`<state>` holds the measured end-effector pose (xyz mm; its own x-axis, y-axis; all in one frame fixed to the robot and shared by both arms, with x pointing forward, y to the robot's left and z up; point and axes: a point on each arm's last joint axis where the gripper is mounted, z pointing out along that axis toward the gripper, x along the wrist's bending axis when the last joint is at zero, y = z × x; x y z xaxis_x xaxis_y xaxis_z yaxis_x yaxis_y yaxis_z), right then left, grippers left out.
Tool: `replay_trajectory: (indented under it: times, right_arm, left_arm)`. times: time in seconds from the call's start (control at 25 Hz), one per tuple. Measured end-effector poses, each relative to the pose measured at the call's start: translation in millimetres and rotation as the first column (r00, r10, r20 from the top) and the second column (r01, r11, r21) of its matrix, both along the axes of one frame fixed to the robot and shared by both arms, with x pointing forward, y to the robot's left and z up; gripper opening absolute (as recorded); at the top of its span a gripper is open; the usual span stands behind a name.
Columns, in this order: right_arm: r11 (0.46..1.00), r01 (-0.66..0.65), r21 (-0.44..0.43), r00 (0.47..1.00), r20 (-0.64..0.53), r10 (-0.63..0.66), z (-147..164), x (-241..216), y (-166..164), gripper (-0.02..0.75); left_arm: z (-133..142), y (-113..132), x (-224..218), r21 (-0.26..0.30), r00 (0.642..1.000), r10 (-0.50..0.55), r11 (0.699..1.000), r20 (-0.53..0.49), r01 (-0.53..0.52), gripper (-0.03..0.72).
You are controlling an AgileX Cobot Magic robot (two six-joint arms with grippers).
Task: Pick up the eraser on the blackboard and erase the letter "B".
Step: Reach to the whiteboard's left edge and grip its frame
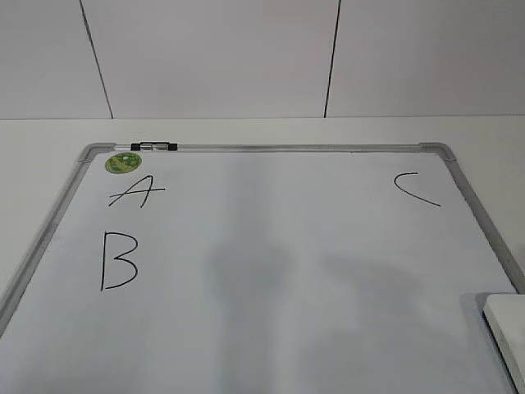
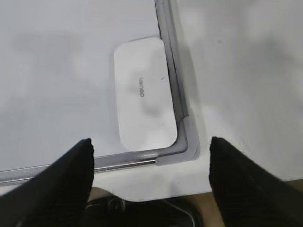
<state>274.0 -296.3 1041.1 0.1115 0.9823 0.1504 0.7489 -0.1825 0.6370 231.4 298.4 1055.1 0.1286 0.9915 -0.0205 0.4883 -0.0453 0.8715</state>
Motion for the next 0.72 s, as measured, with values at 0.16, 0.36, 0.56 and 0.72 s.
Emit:
replay_trajectory:
  times: [0.16, 0.36, 0.56, 0.72]
  right_arm:
    - [0.997, 0.011, 0.071, 0.996, -0.094, -0.004, 3, 17, 6, 0.584]
    - [0.996, 0.018, 0.088, 0.973, -0.231, 0.003, 14, 44, 10, 0.584]
    - [0.999, -0.011, 0.038, 0.927, -0.375, 0.024, 17, 72, 10, 0.584]
    - [0.999, -0.047, 0.013, 0.891, -0.452, 0.048, 11, 92, 10, 0.584]
  left_arm:
    - [0, -1, 11, 0.007, 0.997, 0.000, 1.000, -0.071, 0.000, 0.239]
    - [6, -2, 45, 0.054, 0.963, 0.020, 0.998, -0.267, -0.006, 0.239]
    - [16, -5, 82, 0.059, 0.908, 0.041, 0.998, -0.418, -0.018, 0.238]
    - [21, -8, 119, 0.068, 0.852, 0.053, 0.997, -0.521, -0.020, 0.238]
